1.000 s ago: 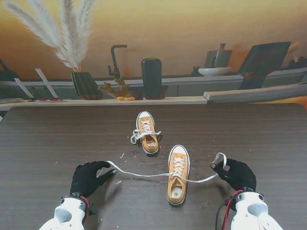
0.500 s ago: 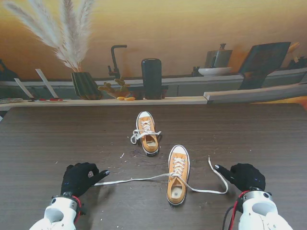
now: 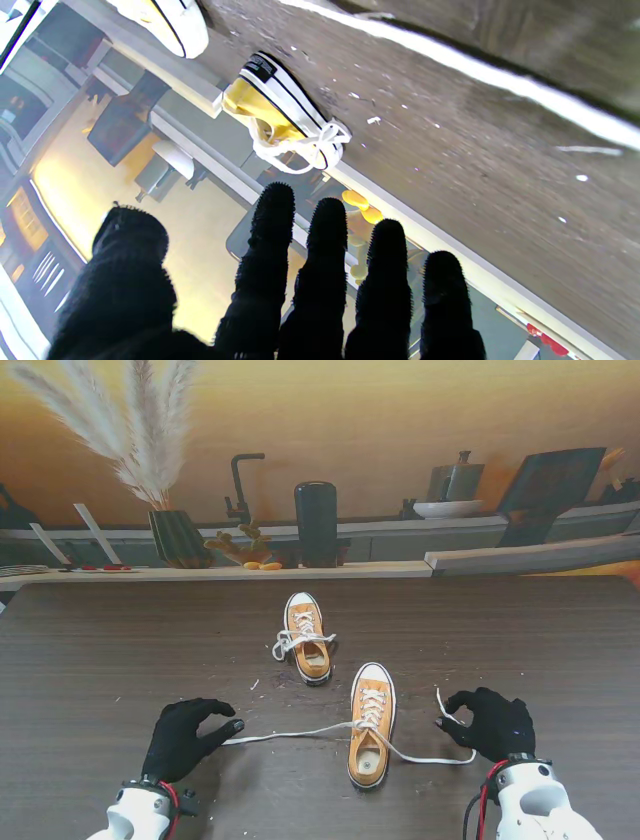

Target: Tie the shoelaces into a bow on the shoes

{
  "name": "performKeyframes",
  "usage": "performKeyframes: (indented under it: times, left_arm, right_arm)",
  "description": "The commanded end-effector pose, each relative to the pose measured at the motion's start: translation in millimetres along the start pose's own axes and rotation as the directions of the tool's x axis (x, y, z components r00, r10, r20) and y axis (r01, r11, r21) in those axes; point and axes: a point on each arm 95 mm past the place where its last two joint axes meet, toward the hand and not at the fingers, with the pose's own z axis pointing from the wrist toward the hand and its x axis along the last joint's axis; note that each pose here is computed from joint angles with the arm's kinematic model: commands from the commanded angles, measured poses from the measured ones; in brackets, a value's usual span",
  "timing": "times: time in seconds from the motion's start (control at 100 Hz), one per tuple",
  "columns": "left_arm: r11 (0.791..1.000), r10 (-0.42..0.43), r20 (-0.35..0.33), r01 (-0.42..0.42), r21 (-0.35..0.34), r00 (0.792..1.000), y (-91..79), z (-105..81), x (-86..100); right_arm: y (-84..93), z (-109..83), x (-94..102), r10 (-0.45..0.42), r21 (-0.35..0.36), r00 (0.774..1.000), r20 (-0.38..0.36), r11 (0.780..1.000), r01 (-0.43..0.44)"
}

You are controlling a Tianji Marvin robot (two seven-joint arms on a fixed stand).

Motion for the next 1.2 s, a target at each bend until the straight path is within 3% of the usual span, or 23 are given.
performKeyframes:
  times: [0.0,0.25,0.62,0.84,1.19]
  left_arm:
    - [0.999,-0.026,0.008,0.027,-0.027,1.000,10.0,-6.8,2.5]
    - [0.996,-0.071,-0.002,0.071,-0.046,0.997,21.6,-15.9,9.4]
    - [0.994,-0.099,-0.027,0.097,-0.055,0.995,30.4,-22.3,19.7]
    - [0.993,-0.108,-0.033,0.106,-0.060,0.994,32.8,-23.2,19.8]
    - [0.991,-0.120,-0.043,0.117,-0.064,0.992,36.3,-23.5,20.1]
  right_arm:
    - [-6.5,0.4,4.3,0.000,0.022,0.999,-0.036,1.000,0.001]
    - [-31.0,-6.1,20.6,-0.074,0.058,0.989,-0.131,0.995,0.082]
    - [-58.2,-22.1,38.5,-0.099,0.101,0.976,-0.196,0.987,0.121]
    - [-69.5,-22.4,47.3,-0.088,0.112,0.977,-0.193,0.988,0.111]
    - [-87.1,-6.1,54.5,-0.048,0.049,0.987,-0.154,0.997,0.056]
